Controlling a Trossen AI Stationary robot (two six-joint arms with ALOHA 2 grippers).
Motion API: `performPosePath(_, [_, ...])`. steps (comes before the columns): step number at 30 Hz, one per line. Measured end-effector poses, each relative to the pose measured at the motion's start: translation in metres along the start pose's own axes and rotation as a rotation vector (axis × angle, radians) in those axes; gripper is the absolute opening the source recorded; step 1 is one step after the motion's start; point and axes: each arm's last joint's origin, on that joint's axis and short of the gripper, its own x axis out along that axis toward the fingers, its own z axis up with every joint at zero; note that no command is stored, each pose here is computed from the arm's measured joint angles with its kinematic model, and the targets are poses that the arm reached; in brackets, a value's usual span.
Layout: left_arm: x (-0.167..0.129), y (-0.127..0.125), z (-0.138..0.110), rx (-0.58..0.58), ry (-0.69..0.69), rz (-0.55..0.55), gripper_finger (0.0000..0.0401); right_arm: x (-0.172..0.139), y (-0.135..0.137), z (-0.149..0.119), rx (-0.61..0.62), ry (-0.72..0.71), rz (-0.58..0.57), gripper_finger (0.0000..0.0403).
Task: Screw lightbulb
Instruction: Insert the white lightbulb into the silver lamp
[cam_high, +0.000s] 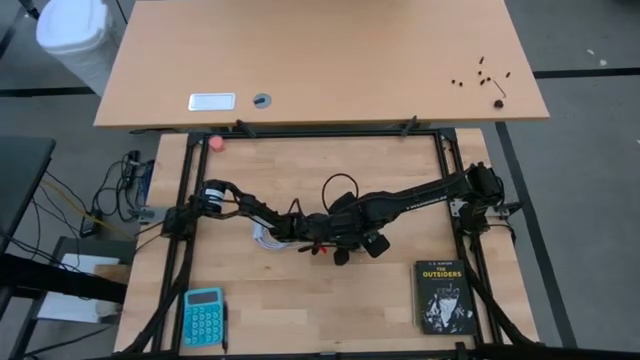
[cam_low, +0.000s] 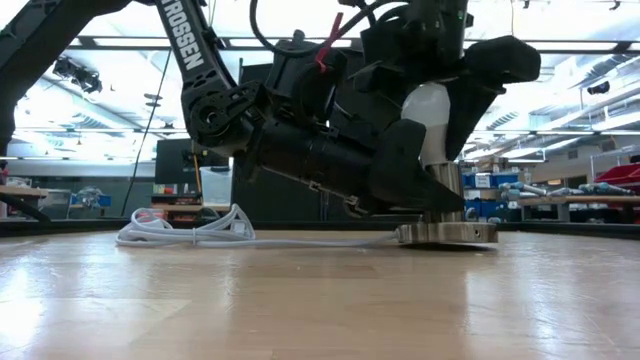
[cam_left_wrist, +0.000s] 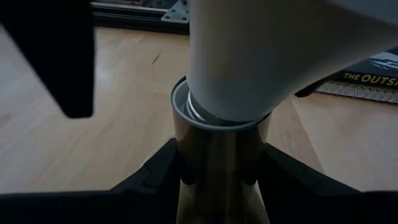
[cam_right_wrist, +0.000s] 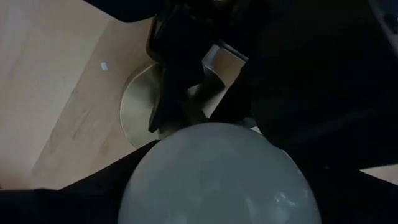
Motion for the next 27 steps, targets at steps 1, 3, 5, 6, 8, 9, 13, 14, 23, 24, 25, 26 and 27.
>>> performPosePath(1, [0.000, 0.000, 0.000, 0.000, 0.000, 0.000, 0.0171, -0.001, 0.000, 0.000, -0.001, 0.003, 0.003, 0.0329])
performPosePath(3, [0.000, 0.000, 0.000, 0.000, 0.001, -0.001, 0.0171, -0.004, -0.001, 0.001, 0.000, -0.002, 0.004, 0.0318])
performPosePath(5, [0.000, 0.000, 0.000, 0.000, 0.002, -0.001, 0.0171, -0.006, -0.001, 0.001, 0.002, -0.006, 0.002, 0.0307])
performPosePath(6, [0.000, 0.000, 0.000, 0.000, 0.002, -0.001, 0.0171, -0.006, -0.002, 0.001, 0.003, -0.007, 0.001, 0.0302])
performPosePath(8, [0.000, 0.000, 0.000, 0.000, 0.003, -0.001, 0.0171, -0.007, -0.002, 0.002, 0.003, -0.009, 0.001, 0.0294])
performPosePath(9, [0.000, 0.000, 0.000, 0.000, 0.003, -0.001, 0.0171, -0.007, -0.002, 0.002, 0.003, -0.009, 0.000, 0.0290])
performPosePath(13, [0.000, 0.000, 0.000, 0.000, 0.004, 0.000, 0.0171, -0.007, -0.002, 0.002, 0.003, -0.009, 0.002, 0.0275])
performPosePath(14, [0.000, 0.000, 0.000, 0.000, 0.004, -0.001, 0.0171, -0.007, -0.002, 0.002, 0.003, -0.010, 0.004, 0.0271])
performPosePath(23, [0.000, 0.000, 0.000, 0.000, 0.005, -0.001, 0.0171, -0.006, -0.009, -0.003, 0.035, -0.019, 0.050, 0.0276])
performPosePath(24, [0.000, 0.000, 0.000, 0.000, 0.005, -0.001, 0.0171, -0.006, -0.010, -0.004, 0.045, -0.022, 0.060, 0.0275])
performPosePath(25, [0.000, 0.000, 0.000, 0.000, 0.005, -0.001, 0.0171, -0.006, -0.011, -0.005, 0.053, -0.026, 0.072, 0.0272])
performPosePath(26, [0.000, 0.000, 0.000, 0.001, 0.005, -0.001, 0.0171, -0.005, -0.013, -0.005, 0.062, -0.031, 0.085, 0.0269])
performPosePath(27, [0.000, 0.000, 0.000, 0.001, 0.005, -0.001, 0.0171, -0.005, -0.014, -0.006, 0.069, -0.035, 0.096, 0.0267])
